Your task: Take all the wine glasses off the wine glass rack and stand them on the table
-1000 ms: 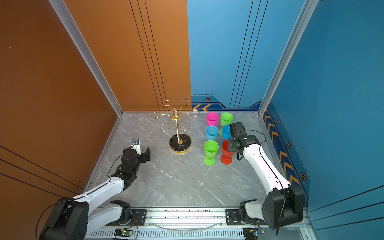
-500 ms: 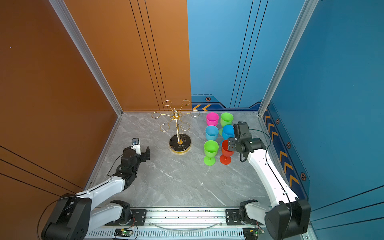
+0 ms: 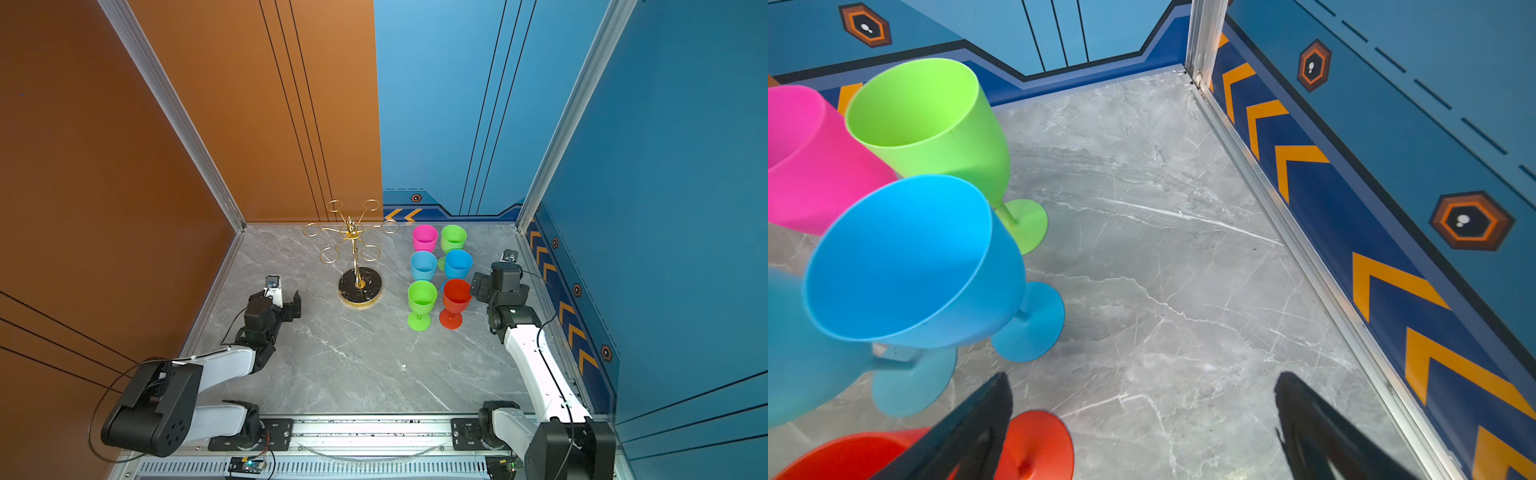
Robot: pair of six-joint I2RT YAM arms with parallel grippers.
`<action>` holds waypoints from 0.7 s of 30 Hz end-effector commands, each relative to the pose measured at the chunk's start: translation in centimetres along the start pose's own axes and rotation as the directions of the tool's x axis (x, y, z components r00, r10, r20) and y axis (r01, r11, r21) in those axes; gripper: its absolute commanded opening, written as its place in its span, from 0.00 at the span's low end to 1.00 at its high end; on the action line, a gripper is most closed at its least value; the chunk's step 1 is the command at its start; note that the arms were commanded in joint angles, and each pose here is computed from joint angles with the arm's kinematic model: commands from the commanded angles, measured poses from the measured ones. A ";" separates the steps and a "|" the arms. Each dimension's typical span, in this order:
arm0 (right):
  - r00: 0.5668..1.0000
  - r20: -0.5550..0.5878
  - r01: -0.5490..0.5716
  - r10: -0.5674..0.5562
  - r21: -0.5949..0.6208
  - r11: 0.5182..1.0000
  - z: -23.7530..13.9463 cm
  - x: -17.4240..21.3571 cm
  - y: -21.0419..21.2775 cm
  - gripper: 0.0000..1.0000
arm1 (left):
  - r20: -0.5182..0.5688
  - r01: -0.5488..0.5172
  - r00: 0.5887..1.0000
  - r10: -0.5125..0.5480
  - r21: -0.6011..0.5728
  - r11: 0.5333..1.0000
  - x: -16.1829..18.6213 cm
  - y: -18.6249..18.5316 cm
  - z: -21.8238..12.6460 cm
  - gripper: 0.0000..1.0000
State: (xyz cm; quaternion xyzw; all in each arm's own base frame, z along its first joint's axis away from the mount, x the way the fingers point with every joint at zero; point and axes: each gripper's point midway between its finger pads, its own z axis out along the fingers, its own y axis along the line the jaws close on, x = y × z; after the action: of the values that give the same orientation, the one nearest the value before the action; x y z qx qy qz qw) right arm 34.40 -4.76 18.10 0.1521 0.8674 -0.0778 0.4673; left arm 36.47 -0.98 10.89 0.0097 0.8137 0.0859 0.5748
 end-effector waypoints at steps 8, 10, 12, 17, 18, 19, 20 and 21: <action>0.964 0.263 -0.046 0.036 0.031 0.998 4.0 0.9 -0.6 1.00 | 0.060 0.039 0.997 -0.038 -0.011 0.999 0.7 0.9 2.2 0.98; 0.959 0.280 -0.049 0.039 0.029 0.998 4.3 1.5 -0.6 1.00 | 0.077 0.035 0.996 -0.034 -0.013 0.999 0.4 0.8 2.4 0.98; 0.961 0.272 -0.051 0.042 0.026 0.998 4.7 2.1 -0.5 1.00 | 0.061 0.038 0.997 -0.038 -0.003 0.999 0.5 0.8 2.6 0.98; 0.951 0.308 -0.033 0.020 0.038 0.999 5.4 3.4 0.2 1.00 | 0.049 0.031 0.998 -0.032 0.019 0.999 0.6 0.5 2.8 0.98; 0.951 0.309 -0.020 0.006 0.043 0.999 5.6 3.7 0.4 1.00 | 0.045 0.032 0.998 -0.033 0.020 0.999 0.6 0.5 2.9 0.98; 0.948 0.317 -0.016 0.002 0.040 0.999 5.6 3.8 0.6 1.00 | 0.041 0.032 0.999 -0.033 0.019 0.999 0.7 0.5 3.0 0.98; 0.947 0.321 -0.011 -0.003 0.040 0.999 5.7 4.0 0.8 1.00 | 0.039 0.036 0.999 -0.037 0.016 0.999 0.6 0.6 3.0 0.98; 0.946 0.324 -0.005 -0.008 0.040 0.999 5.9 4.1 0.9 1.00 | 0.035 0.039 0.999 -0.039 0.015 0.999 0.7 0.7 3.1 0.98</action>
State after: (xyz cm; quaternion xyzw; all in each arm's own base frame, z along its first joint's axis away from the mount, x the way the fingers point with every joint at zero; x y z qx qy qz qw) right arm 36.78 -4.59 9.84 0.1452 0.8069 -0.1044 0.5629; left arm 38.28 0.26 8.61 0.0017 0.8091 0.0811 0.5821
